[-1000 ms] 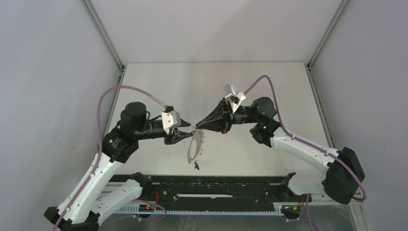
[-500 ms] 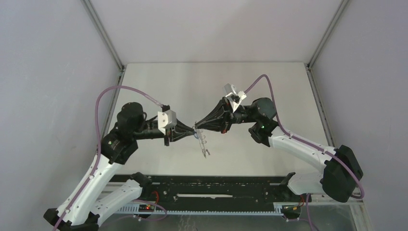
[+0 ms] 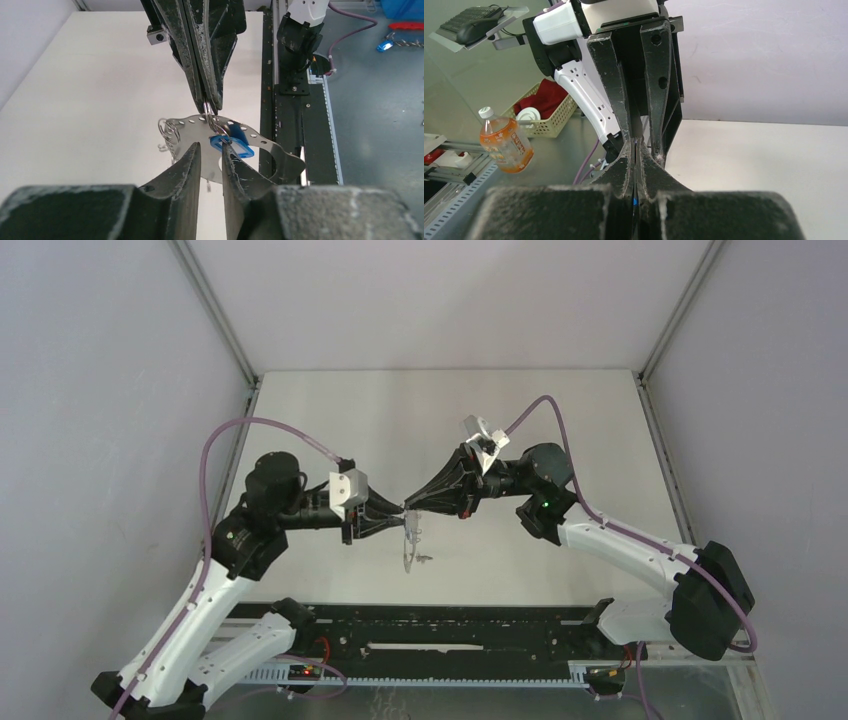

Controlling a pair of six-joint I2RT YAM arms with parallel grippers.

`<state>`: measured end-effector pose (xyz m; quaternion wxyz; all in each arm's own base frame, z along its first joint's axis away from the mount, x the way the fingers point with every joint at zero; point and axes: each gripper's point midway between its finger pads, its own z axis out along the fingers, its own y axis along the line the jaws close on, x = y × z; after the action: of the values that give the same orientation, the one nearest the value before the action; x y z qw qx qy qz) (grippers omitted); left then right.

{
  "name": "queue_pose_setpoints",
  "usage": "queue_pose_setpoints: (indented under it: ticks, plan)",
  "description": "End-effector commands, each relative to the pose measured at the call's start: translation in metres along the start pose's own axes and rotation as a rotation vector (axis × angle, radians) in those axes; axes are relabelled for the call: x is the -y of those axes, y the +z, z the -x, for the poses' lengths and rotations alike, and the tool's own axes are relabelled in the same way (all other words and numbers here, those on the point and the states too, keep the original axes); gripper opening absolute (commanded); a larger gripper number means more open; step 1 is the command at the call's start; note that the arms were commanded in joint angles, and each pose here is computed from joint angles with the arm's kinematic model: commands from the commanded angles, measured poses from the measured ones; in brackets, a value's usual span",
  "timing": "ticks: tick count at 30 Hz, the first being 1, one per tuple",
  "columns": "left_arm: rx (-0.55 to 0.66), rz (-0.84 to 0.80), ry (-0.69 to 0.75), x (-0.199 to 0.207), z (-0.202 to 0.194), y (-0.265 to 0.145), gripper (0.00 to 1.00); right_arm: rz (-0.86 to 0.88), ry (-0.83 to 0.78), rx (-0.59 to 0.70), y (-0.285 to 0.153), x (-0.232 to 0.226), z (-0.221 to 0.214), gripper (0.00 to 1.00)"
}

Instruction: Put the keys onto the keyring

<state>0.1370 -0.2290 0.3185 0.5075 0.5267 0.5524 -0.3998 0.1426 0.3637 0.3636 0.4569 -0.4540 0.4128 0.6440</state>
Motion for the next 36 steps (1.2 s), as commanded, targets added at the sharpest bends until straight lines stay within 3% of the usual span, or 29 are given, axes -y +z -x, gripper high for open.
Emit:
queue_pose_setpoints:
  ticks: [1, 4, 10, 20, 33, 34, 36]
  plan:
    - [-0.02, -0.038, -0.02, 0.007, -0.011, 0.001, 0.27, 0.014, -0.047, 0.033, 0.003, -0.005, 0.014, 0.0]
    - [-0.015, -0.041, -0.011, 0.004, -0.008, 0.003, 0.25, 0.018, -0.042, 0.029, 0.004, -0.005, 0.012, 0.0]
    - [0.025, -0.019, 0.03, -0.003, 0.005, 0.005, 0.01, 0.013, -0.031, 0.022, 0.004, -0.004, 0.009, 0.0]
    - [0.073, 0.001, 0.11, -0.001, 0.025, -0.003, 0.0, -0.023, -0.001, -0.014, 0.004, 0.005, -0.004, 0.0]
    - [0.043, 0.018, 0.119, 0.0, 0.014, -0.006, 0.0, -0.043, -0.026, -0.017, 0.0, 0.009, 0.003, 0.0]
    - [0.03, 0.032, 0.119, -0.003, 0.011, -0.006, 0.05, -0.047, -0.029, -0.015, -0.002, 0.009, 0.005, 0.0]
    - [-0.015, 0.075, 0.109, -0.011, -0.002, -0.007, 0.32, -0.053, -0.036, -0.012, -0.004, 0.009, 0.009, 0.0]
